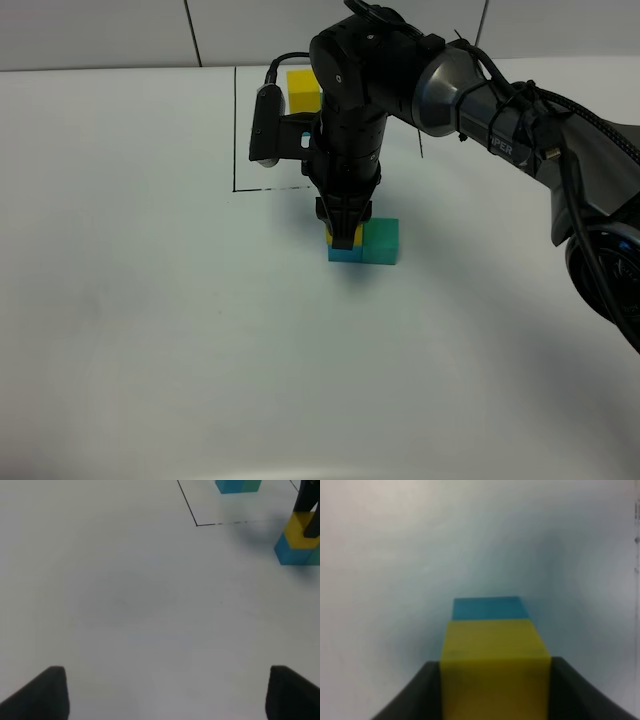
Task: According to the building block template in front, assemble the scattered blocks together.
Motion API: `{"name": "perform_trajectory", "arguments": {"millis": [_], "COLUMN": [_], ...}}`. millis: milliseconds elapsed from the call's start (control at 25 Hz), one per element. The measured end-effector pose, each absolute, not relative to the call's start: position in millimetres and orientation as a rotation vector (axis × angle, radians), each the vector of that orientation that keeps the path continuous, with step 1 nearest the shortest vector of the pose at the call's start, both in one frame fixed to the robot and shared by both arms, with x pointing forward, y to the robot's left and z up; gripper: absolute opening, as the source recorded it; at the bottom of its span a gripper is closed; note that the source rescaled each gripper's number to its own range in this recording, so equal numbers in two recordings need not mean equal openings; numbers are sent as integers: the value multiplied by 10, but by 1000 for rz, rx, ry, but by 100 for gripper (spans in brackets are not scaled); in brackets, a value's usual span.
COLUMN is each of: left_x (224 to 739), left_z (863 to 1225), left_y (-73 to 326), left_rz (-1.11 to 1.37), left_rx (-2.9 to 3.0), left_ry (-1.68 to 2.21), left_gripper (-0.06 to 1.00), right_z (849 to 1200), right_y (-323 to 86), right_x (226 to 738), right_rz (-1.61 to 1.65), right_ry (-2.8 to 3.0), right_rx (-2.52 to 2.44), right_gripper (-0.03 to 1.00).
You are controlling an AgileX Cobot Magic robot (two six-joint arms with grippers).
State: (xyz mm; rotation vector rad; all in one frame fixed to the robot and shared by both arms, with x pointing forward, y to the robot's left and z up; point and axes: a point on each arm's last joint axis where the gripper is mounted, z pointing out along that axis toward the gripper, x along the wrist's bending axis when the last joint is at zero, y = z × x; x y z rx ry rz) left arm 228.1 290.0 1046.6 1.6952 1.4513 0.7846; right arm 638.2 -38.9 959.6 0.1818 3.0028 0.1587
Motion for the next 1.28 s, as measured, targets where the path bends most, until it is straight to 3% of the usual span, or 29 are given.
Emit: {"name": "perform_trajectory", "arguments": {"millis": [520,640,760,880,1000,1280], "left_x": [2281,2281,2281,2281,2281,2281], "left_z": [10466,10466,10466,10466,10466,10466], "left_y": [2900,2900,2900,2900,2900,2900], "left_rz": [785,785,785,785,785,785], "left_rx": [1695,1695,1695,1695,1695,1695], "left_ry": [1451,1451,1451,1451,1451,1451], "left_gripper": [67,67,67,67,67,67], "right_z": [9596,9596,9631,9782,10034,10189], "right_y": [-394,-416,-444,-494,-582,-1076], "right_x": [6386,6402,6414,6410,6375,6402], "right_rz": [157,150,131,105,123,143], "right_ry": [3002,2996,2981,2940,2910,2891], "right_rx": [183,185,179,173,239,565], "right_gripper": [2,19,53,76,83,82]}}
